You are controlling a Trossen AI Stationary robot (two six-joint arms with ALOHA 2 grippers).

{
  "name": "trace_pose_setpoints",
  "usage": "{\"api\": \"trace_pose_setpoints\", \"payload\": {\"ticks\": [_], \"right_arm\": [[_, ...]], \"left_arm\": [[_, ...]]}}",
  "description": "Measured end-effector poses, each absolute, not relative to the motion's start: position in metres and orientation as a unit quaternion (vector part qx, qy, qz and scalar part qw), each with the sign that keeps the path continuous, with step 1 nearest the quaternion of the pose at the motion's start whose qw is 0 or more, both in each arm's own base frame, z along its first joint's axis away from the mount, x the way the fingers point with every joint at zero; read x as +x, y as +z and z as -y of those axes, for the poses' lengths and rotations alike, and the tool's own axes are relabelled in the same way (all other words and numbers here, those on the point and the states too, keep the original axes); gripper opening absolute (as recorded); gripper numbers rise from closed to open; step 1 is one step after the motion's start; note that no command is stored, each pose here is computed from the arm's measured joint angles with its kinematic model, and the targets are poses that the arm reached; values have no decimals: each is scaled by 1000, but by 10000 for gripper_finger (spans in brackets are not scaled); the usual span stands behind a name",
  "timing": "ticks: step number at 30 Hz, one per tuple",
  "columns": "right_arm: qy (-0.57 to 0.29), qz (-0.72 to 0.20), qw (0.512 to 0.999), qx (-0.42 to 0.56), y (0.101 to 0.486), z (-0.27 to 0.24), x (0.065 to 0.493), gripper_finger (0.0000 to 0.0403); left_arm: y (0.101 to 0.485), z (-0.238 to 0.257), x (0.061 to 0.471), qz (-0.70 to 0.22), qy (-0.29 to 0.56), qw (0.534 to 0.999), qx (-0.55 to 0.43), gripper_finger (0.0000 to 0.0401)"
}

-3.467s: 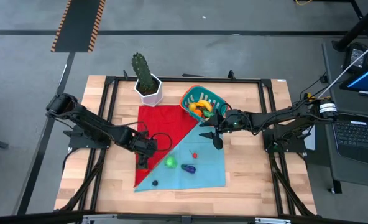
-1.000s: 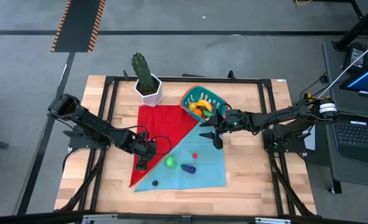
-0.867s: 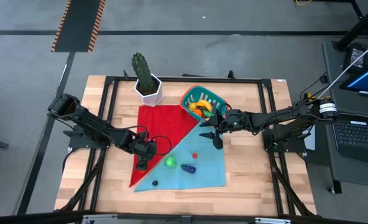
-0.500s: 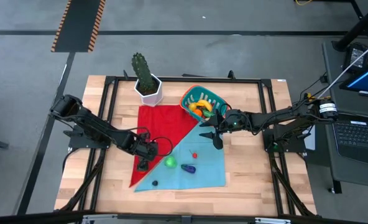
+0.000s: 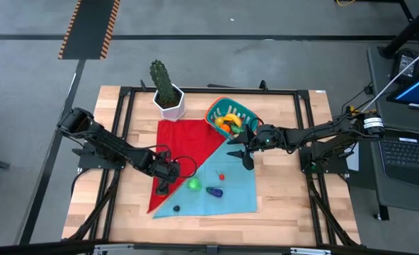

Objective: Pick and placing Produce into tupperware
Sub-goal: Put the pink peach into the blue basket

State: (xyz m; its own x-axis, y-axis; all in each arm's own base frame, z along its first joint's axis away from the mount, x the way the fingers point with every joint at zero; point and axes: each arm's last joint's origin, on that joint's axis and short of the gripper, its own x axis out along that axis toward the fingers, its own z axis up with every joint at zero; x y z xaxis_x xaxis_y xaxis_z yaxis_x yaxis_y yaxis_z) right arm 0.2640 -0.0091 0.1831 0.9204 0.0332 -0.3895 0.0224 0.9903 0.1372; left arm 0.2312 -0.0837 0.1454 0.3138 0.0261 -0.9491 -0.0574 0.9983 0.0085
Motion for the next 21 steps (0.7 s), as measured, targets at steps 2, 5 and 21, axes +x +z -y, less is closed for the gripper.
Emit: {"api": "trace_pose_setpoints", "payload": {"ticks": [2,5,21], "right_arm": [[3,-199,977,70,183,9,264,225],[3,-199,977,70,183,9,264,225],[2,-203,977,70,182,9,264,225]], "left_arm": [[145,84,231,-586,23,810,-9,11],[145,84,231,-586,23,810,-9,14],[199,81,222,-542,4,840,14,7]]}}
